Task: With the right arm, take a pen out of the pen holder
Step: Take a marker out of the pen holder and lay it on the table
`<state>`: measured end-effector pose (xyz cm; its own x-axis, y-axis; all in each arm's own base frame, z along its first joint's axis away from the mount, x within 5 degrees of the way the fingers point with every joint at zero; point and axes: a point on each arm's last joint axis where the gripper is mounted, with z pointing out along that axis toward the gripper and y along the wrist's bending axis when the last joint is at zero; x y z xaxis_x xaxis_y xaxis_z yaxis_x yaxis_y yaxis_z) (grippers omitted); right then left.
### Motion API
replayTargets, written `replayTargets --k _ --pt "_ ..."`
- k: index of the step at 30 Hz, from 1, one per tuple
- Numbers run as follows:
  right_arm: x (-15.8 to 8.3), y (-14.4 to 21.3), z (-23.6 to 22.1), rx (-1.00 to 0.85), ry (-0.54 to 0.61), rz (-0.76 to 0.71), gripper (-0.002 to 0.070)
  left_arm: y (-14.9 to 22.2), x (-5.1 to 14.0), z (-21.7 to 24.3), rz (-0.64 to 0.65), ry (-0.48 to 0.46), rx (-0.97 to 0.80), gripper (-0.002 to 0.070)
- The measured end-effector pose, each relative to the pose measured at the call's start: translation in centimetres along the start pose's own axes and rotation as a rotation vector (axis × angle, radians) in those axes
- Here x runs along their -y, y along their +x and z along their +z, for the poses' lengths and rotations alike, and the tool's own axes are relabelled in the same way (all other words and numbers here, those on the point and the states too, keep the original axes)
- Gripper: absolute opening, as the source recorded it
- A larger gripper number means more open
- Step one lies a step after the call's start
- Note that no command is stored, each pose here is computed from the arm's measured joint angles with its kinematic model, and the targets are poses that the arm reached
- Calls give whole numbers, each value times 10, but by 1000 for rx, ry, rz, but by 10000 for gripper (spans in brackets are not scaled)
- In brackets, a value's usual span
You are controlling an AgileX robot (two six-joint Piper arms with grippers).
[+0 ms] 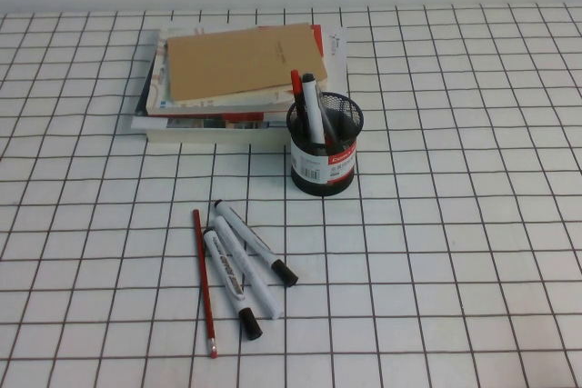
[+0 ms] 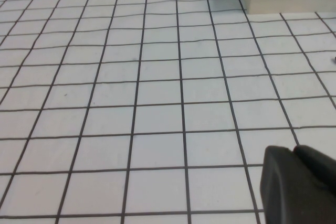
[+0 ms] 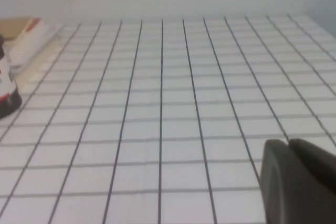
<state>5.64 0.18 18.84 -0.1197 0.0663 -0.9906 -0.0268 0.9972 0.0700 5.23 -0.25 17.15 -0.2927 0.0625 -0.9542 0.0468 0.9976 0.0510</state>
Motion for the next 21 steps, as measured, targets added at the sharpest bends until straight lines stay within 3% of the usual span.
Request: replayTargets --k 5,21 --pt "1 13 -1 -136 13 2 -15 0 0 0 0 0 0 -5" --pt "1 17 -1 -165 15 4 -15 0 0 0 0 0 0 -5"
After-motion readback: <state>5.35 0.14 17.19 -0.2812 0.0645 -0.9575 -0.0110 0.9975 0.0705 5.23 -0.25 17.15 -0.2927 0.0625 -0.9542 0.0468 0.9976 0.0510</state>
